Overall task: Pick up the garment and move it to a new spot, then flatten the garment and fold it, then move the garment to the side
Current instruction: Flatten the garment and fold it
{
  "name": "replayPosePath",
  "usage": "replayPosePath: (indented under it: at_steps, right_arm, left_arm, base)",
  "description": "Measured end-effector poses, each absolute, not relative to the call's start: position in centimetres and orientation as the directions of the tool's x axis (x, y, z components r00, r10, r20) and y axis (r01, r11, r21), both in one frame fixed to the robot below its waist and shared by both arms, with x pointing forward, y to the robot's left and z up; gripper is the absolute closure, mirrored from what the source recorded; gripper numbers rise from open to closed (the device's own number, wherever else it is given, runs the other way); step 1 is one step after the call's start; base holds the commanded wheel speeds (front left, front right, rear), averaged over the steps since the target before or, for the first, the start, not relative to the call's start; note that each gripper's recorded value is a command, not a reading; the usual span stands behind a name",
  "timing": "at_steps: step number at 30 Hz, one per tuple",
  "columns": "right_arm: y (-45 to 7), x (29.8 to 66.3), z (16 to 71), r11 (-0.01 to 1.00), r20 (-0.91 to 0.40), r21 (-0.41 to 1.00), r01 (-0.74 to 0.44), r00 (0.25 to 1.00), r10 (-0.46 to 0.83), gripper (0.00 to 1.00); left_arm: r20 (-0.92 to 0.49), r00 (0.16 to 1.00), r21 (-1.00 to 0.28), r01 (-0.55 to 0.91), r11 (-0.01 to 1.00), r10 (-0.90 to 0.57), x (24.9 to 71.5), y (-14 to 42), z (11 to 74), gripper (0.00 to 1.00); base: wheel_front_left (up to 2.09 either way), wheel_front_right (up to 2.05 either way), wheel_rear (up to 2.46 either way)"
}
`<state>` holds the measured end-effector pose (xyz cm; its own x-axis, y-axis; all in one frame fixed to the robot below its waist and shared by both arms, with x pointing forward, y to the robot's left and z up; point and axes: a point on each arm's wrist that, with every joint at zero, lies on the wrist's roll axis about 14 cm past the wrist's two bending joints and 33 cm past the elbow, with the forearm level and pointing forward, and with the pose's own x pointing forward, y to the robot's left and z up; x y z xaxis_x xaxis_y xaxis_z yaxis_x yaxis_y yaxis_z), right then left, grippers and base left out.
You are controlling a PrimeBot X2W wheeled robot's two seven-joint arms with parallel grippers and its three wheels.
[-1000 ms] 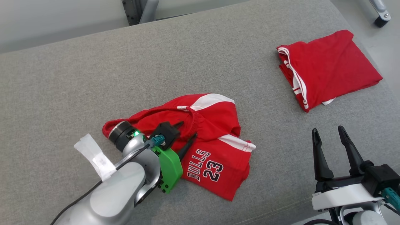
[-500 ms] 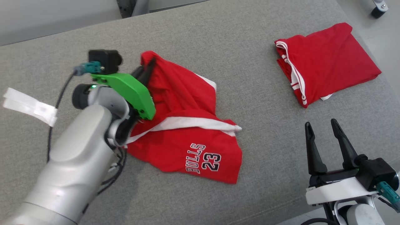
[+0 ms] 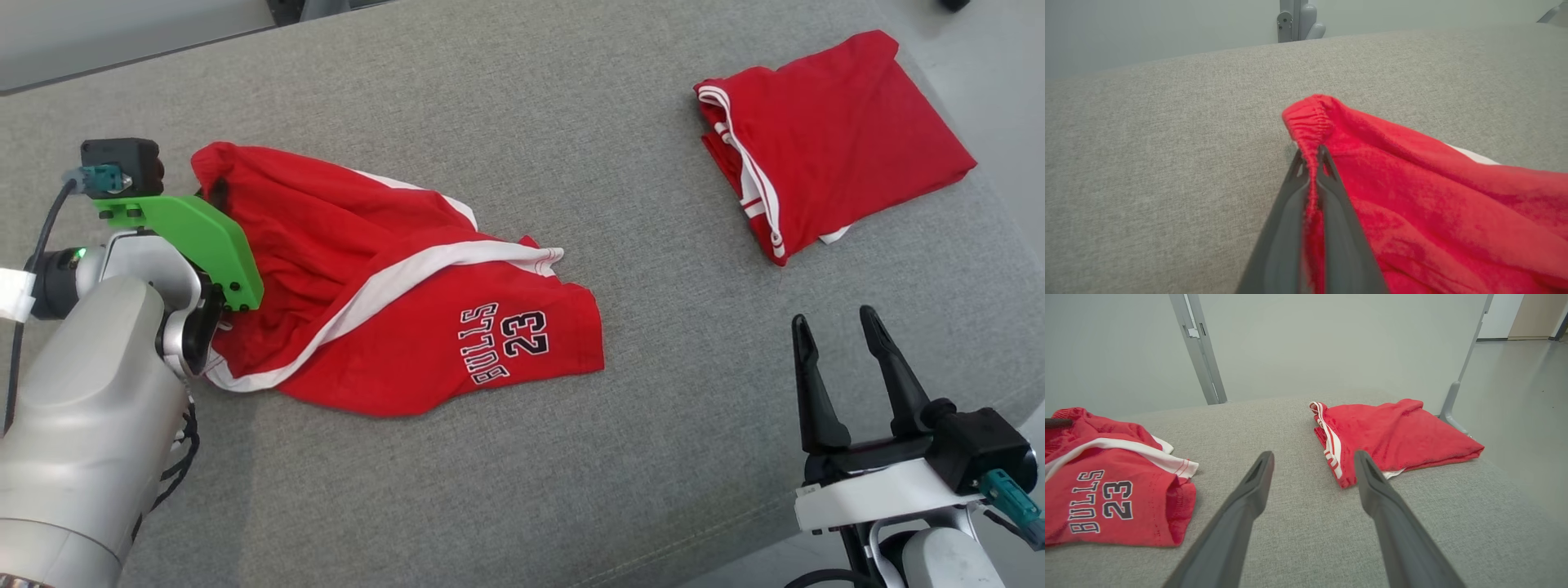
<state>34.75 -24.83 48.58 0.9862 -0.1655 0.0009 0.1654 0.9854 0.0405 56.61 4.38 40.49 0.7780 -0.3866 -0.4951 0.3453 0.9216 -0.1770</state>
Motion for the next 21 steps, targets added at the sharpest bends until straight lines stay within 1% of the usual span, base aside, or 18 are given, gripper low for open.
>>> replayPosePath:
  at_steps: [3, 5, 7, 11, 14, 18, 21]
  right_arm:
    - [-24.3, 35.1, 48.6, 0.989, 0.004, 0.039, 0.146, 0.989, -0.146, 0.0]
    - [-24.2, 35.1, 49.0, 0.989, 0.017, 0.034, 0.142, 0.99, -0.143, 0.0]
    - [-24.4, 34.9, 49.3, 0.989, 0.028, 0.03, 0.146, 0.989, -0.147, 0.0]
    - [-24.4, 33.9, 49.5, 0.989, 0.03, 0.019, 0.148, 0.988, -0.148, 0.0]
    - [-24.4, 33.6, 49.8, 0.99, 0.041, 0.02, 0.143, 0.989, -0.143, 0.0]
    - [-23.1, 34.2, 50.4, 0.995, 0.067, 0.022, 0.099, 0.993, -0.1, 0.0]
    - [-21.6, 35.0, 50.8, 0.999, 0.082, 0.024, 0.046, 0.996, -0.048, 0.0]
  left_arm:
    - [-0.433, 0.803, -0.191, 0.362, 0.912, -0.409, 56.6, 4.4, 41.4, 0.0]
    - [-0.332, 0.844, -0.195, 0.376, 0.906, -0.422, 57.0, 4.3, 43.4, 0.0]
    - [-0.235, 0.866, -0.248, 0.386, 0.889, -0.442, 56.4, 3.8, 45.1, 0.0]
    - [-0.179, 0.867, -0.263, 0.414, 0.871, -0.466, 52.8, 4.2, 45.1, 0.0]
    - [-0.141, 0.878, -0.245, 0.416, 0.876, -0.457, 50.2, 5.4, 45.8, 0.0]
    - [-0.085, 0.912, -0.239, 0.373, 0.896, -0.402, 46.6, 8.1, 47.0, 0.0]
    - [-0.058, 0.93, -0.201, 0.346, 0.916, -0.364, 43.9, 10.2, 47.6, 0.0]
  base:
    - [0.0, 0.0, 0.0]
    - [0.0, 0.0, 0.0]
    - [0.0, 0.0, 0.0]
    - [0.0, 0.0, 0.0]
    - [0.0, 0.0, 0.0]
    - [0.0, 0.0, 0.0]
    - [0.0, 0.0, 0.0]
